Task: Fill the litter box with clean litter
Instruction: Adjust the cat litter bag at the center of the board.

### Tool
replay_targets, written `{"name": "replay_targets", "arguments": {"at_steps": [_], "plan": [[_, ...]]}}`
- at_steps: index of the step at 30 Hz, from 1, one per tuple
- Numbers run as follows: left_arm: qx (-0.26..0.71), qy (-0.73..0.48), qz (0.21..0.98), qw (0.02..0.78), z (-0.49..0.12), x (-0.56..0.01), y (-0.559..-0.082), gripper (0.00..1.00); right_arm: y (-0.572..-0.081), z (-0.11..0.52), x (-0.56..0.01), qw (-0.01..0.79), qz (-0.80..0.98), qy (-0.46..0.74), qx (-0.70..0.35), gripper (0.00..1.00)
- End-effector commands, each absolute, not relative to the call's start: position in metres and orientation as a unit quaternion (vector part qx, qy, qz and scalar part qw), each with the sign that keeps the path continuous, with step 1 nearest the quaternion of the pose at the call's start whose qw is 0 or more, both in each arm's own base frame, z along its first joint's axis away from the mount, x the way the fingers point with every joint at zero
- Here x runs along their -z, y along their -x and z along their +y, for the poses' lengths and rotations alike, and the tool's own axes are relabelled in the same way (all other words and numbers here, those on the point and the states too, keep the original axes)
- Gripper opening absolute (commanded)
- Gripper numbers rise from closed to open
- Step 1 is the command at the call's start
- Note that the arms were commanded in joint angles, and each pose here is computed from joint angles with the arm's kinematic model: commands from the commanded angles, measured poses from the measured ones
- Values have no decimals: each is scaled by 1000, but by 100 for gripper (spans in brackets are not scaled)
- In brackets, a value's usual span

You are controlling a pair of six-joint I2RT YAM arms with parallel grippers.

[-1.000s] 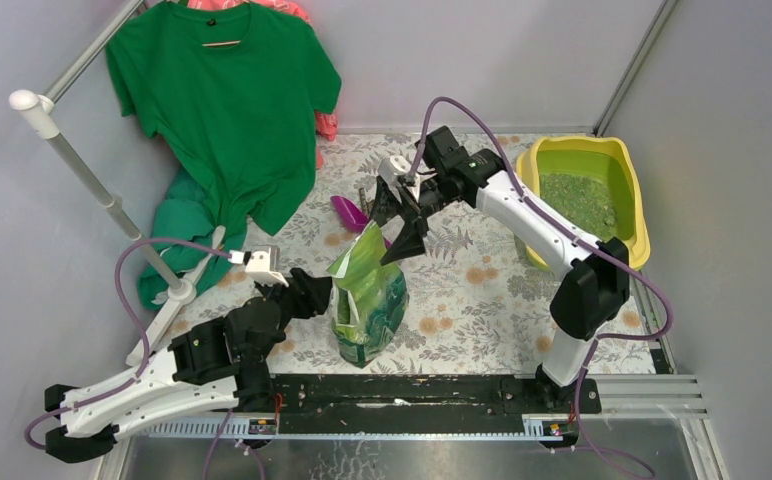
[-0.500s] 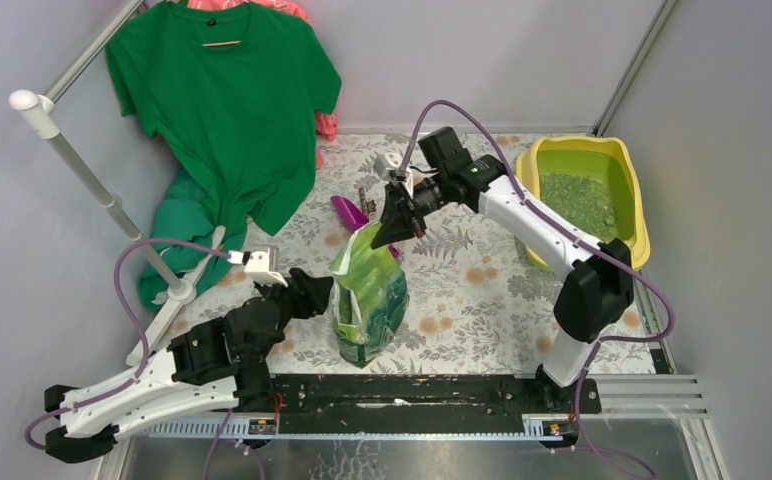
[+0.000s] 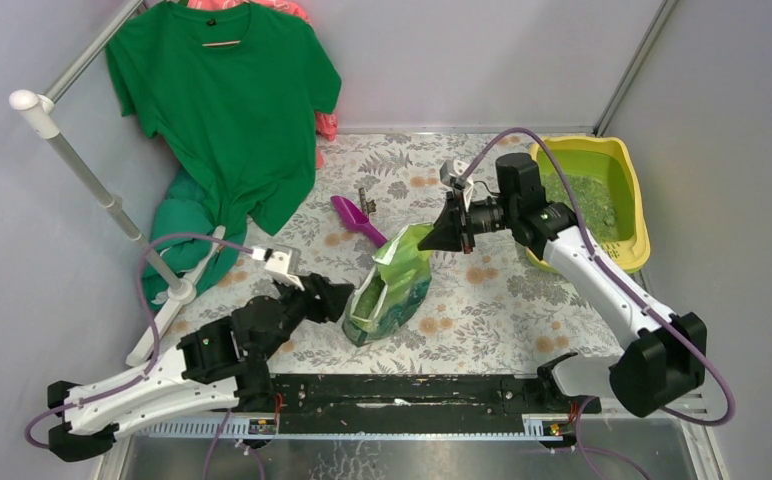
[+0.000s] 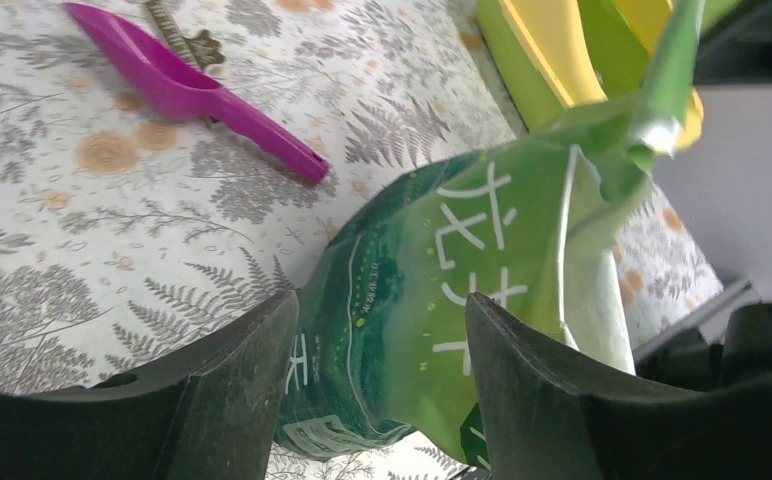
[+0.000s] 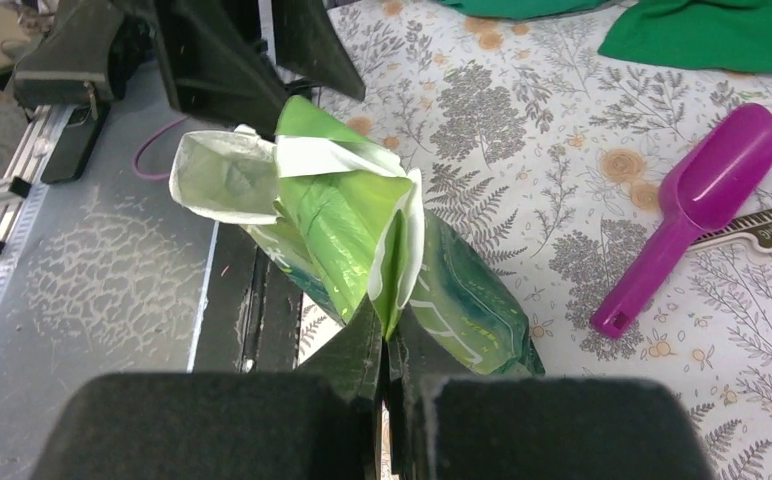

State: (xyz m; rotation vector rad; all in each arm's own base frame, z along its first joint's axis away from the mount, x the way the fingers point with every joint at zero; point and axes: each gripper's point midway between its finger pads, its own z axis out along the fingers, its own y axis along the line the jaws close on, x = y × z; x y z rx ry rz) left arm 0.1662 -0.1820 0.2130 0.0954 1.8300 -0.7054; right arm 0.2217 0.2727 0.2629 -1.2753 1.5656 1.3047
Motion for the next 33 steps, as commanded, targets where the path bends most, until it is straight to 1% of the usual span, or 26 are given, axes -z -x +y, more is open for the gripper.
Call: {"name": "replay_targets", "arguments": {"at_steps": [1,5,7,8,9,13,16,20,25,29,33], "plan": [[350,-112,742,560,-213,-223,-156,71,-254,261,-284,429,618,458,-473,0],[356,-118,726,577,-209,-218,-154,73,-275,254,-291,432,623,433,-487,0],[366,-114,711,590,-204,-220,-152,89,-285,254,-290,425,627,424,-497,0],[371,-109,704,596,-200,-222,-152,96,-291,254,-285,417,633,418,-501,0],[378,-108,696,601,-197,-224,-150,98,-295,255,-284,413,635,416,-503,0],[394,-119,677,610,-195,-226,-144,99,-305,256,-280,407,639,412,-506,0],[398,-150,678,599,-208,-221,-140,99,-307,257,-282,411,635,412,-508,0],[379,-177,691,589,-221,-211,-143,99,-308,257,-285,413,633,413,-508,0],[386,-186,679,596,-227,-216,-142,99,-310,257,-289,413,631,413,-510,0],[369,-183,677,610,-229,-216,-150,99,-306,257,-289,408,628,413,-518,0],[330,-168,679,634,-225,-211,-165,99,-304,258,-291,415,619,417,-521,0]]}}
